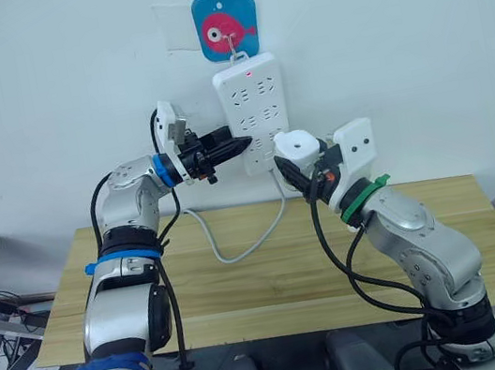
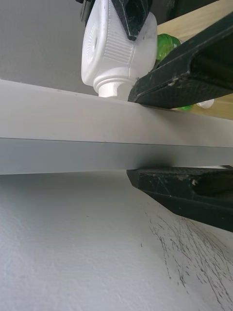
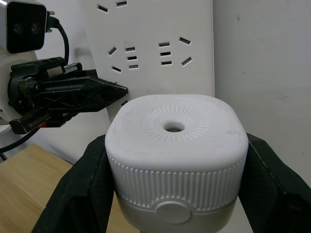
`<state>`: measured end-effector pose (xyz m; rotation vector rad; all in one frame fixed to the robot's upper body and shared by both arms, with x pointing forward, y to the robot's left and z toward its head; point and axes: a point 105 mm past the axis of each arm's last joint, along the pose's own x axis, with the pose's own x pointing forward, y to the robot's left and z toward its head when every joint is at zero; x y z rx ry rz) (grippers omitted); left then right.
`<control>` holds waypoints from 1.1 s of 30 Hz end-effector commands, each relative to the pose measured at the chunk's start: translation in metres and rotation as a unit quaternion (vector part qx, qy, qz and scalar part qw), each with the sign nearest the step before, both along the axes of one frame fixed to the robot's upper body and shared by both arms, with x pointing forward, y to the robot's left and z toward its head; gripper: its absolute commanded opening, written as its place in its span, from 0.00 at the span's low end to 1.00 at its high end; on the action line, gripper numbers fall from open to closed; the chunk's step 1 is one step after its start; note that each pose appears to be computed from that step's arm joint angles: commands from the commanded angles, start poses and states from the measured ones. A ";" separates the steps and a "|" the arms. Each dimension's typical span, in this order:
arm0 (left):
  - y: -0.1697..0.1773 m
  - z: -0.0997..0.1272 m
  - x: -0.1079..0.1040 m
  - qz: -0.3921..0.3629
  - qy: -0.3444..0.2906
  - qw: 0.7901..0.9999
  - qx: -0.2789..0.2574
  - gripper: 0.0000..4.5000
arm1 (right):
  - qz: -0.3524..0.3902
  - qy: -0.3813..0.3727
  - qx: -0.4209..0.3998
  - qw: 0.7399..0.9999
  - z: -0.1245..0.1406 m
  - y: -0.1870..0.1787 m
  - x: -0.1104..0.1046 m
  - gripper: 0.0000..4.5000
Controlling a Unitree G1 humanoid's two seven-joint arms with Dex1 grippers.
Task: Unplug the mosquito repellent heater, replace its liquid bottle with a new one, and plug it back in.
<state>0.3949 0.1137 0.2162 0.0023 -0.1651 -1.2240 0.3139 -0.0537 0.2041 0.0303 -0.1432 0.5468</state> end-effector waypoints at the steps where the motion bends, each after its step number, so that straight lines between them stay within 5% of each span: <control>1: -0.003 0.010 -0.003 -0.009 -0.019 1.000 -0.001 0.28 | 0.009 -0.024 0.010 1.000 0.013 0.006 -0.002 0.66; 33: -0.002 0.008 -0.004 -0.010 -0.025 1.000 0.005 0.28 | 0.002 -0.020 0.050 0.999 0.020 0.005 0.001 0.66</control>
